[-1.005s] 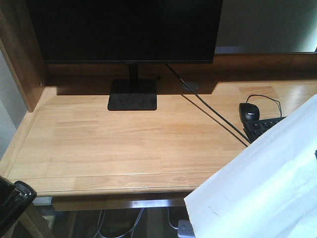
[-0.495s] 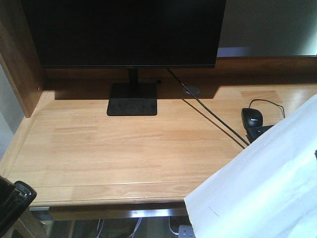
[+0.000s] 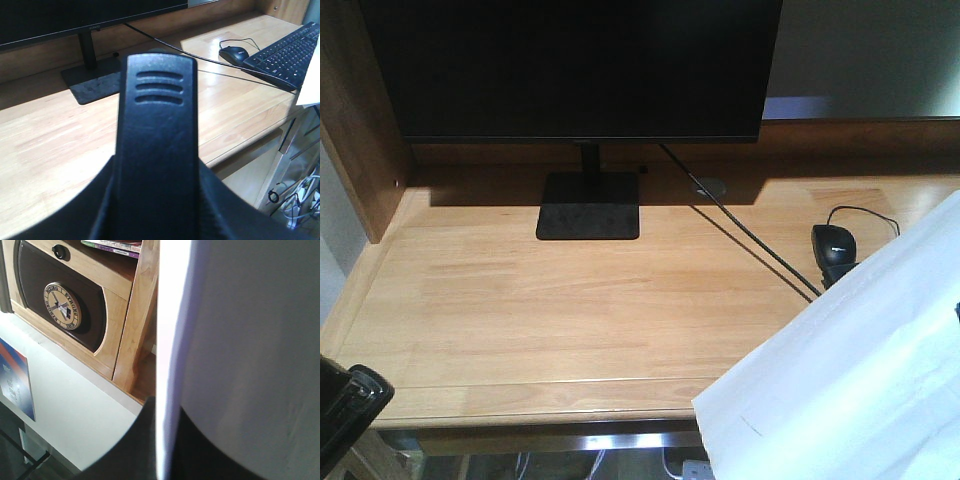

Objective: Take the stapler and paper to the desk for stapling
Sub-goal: 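Approach the desk edge, holding stapler and paper steady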

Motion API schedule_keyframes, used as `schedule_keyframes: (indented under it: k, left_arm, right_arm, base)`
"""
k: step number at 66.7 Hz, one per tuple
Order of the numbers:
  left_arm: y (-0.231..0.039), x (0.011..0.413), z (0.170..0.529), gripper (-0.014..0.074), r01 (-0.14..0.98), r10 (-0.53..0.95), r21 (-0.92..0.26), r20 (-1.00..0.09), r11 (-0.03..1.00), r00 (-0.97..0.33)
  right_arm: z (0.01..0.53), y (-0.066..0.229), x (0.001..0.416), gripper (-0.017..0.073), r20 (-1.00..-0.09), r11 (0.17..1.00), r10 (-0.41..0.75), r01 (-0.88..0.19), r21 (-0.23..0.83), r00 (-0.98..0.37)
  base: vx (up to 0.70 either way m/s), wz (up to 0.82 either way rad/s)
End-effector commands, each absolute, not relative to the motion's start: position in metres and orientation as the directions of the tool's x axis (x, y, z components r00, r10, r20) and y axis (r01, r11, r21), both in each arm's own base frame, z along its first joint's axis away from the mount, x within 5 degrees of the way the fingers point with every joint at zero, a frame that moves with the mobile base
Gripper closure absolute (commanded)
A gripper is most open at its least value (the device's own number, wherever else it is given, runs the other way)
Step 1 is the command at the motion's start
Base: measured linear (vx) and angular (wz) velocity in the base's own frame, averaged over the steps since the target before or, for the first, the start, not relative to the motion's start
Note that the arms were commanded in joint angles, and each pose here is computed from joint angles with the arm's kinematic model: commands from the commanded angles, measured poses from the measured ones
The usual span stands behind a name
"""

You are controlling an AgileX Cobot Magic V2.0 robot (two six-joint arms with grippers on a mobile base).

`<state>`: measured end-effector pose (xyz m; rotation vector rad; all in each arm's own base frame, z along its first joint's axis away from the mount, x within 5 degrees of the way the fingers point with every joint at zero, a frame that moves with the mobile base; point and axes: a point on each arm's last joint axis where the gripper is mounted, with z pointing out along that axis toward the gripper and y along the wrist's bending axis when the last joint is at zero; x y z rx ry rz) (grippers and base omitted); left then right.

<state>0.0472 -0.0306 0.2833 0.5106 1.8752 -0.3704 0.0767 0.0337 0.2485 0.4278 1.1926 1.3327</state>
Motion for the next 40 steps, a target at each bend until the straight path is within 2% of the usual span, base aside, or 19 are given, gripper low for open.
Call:
schedule_keyframes:
  k: [1,40]
  left_arm:
    - [-0.0319,0.0496,0.3019,0.0601,0.514,0.098,-0.019,-0.975,0.857,-0.199]
    - [-0.0319,0.0496,0.3019,0.0601,0.514,0.098,-0.019,-0.975,0.857,-0.199]
  right_arm:
    - [0.2617,0.0344,0.0751,0.0564,-0.413,0.247,0.894,-0.577,0.778,-0.175]
    - [0.2617,0.0344,0.0751,0.0564,-0.413,0.247,0.894,-0.577,0.778,-0.175]
  base:
    - [0.02,0.00]
    - [0.00,0.00]
